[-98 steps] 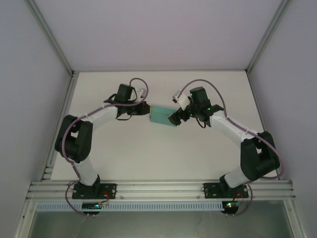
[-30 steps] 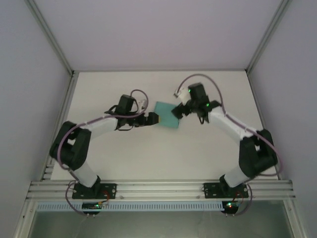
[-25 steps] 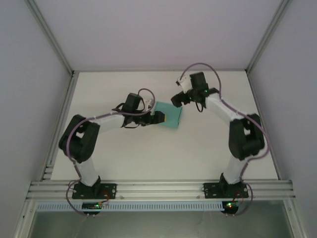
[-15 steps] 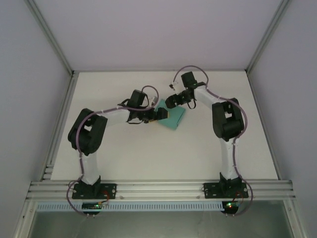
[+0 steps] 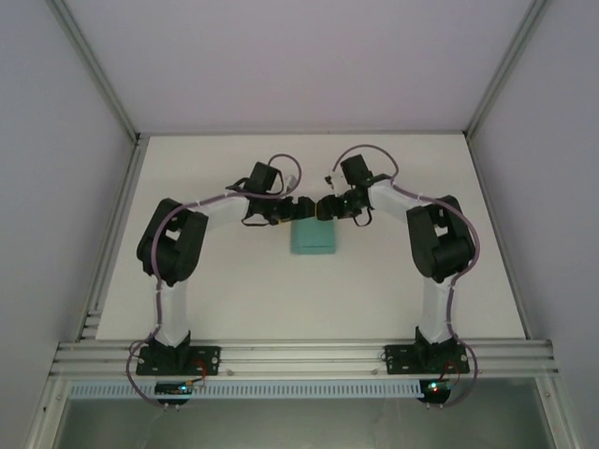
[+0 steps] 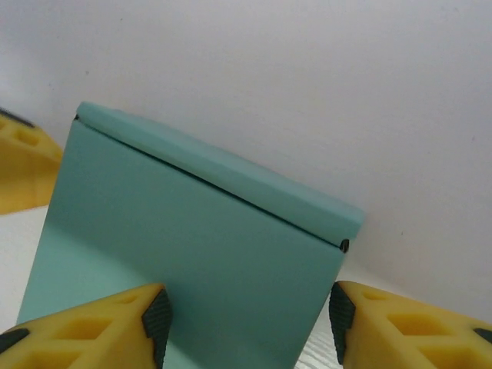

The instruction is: Assemble paper box

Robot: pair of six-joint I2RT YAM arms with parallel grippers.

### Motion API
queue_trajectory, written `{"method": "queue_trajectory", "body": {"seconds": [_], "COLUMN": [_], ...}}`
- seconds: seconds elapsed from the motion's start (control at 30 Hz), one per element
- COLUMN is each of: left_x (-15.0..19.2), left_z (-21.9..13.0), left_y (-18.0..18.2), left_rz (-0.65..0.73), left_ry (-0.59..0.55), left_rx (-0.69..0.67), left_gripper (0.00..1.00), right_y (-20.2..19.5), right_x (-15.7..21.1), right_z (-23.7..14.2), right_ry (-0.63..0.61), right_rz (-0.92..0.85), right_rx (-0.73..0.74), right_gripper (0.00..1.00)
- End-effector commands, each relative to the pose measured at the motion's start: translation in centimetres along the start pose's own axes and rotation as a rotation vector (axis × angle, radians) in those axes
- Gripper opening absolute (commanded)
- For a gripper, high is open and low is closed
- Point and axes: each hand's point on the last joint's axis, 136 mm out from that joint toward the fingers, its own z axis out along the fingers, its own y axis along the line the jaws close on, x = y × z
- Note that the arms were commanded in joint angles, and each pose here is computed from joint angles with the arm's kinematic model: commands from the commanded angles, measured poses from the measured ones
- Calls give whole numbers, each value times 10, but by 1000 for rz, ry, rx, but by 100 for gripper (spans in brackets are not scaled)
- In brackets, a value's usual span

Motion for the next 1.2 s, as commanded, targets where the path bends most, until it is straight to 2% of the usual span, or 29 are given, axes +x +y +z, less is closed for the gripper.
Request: {"method": "queue_trajectory", "body": {"seconds": [0.0, 0.2, 0.23, 0.33, 0.5, 0.67, 0.77, 0.9, 1.1, 1.17], "left_x": [33, 51, 51, 48, 42, 37, 37, 35, 34, 33], "left_z": [14, 23, 24, 28, 37, 41, 42, 41, 22, 13], "left_y": [27, 27, 26, 26, 13, 16, 20, 28, 38, 33], "left_rz": [-25, -25, -26, -34, -38, -54, -64, -78, -62, -46], "left_ry": [117, 172, 174, 166, 139, 126, 121, 112, 107, 98], "left_rx": [-124, -118, -116, -104, -9, -21, -37, -82, -190, -195], "left_gripper": [89, 75, 70, 62, 48, 14, 0, 0, 48, 60], "right_y": [-1, 9, 10, 14, 18, 15, 12, 8, -17, -24], "right_x": [33, 41, 42, 50, 61, 70, 74, 78, 90, 96], "right_z": [13, 20, 21, 25, 32, 33, 35, 35, 29, 26], "right_ry": [61, 60, 60, 61, 74, 83, 86, 96, 120, 133], "right_rz": [109, 125, 137, 183, 236, 257, 271, 287, 289, 291], "right_rx": [34, 7, 5, -38, -89, -81, -71, -52, 119, 179], "right_gripper": [57, 51, 50, 43, 40, 39, 39, 39, 33, 31]}}
